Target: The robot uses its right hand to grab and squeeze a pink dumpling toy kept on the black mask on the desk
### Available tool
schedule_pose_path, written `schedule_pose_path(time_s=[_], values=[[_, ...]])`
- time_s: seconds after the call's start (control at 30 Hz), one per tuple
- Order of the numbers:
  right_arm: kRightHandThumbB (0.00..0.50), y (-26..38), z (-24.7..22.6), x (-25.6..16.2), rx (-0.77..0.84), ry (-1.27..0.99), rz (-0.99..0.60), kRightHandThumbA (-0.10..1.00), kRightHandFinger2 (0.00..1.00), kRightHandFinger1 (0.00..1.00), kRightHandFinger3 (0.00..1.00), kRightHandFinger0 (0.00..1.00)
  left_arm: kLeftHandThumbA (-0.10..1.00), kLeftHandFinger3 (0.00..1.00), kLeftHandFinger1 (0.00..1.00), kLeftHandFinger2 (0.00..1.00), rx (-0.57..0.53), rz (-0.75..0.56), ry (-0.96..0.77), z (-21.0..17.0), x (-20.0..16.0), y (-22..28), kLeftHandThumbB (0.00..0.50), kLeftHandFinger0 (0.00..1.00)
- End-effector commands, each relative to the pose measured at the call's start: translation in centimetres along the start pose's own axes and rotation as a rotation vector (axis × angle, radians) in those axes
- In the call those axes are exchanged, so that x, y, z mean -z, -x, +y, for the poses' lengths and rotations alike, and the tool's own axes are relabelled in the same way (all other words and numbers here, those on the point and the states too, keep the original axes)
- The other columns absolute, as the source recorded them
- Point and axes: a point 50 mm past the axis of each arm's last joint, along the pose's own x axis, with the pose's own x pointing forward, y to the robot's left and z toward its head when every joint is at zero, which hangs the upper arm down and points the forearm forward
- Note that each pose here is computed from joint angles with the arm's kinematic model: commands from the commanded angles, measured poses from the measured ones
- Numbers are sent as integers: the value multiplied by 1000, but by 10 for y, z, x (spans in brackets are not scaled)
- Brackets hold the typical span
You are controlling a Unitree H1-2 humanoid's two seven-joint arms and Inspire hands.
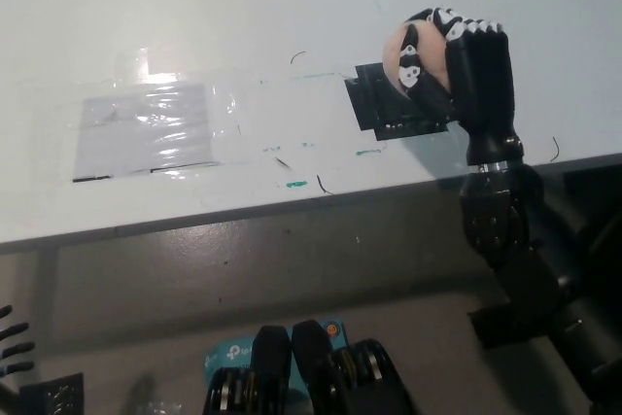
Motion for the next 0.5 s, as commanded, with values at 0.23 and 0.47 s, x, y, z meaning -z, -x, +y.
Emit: schedule_pose_path(time_s=[0.23,0.47], values=[[5,14,35,45,-380,160,198,-100,575,196,431,0,1000,893,730,804,-9,-64,-19,8,-20,1,132,690],[50,35,52,56,-496,224,316,-100,366,35,1000,0,1000,926,744,824,-4,-64,-29,8,-19,2,140,708]])
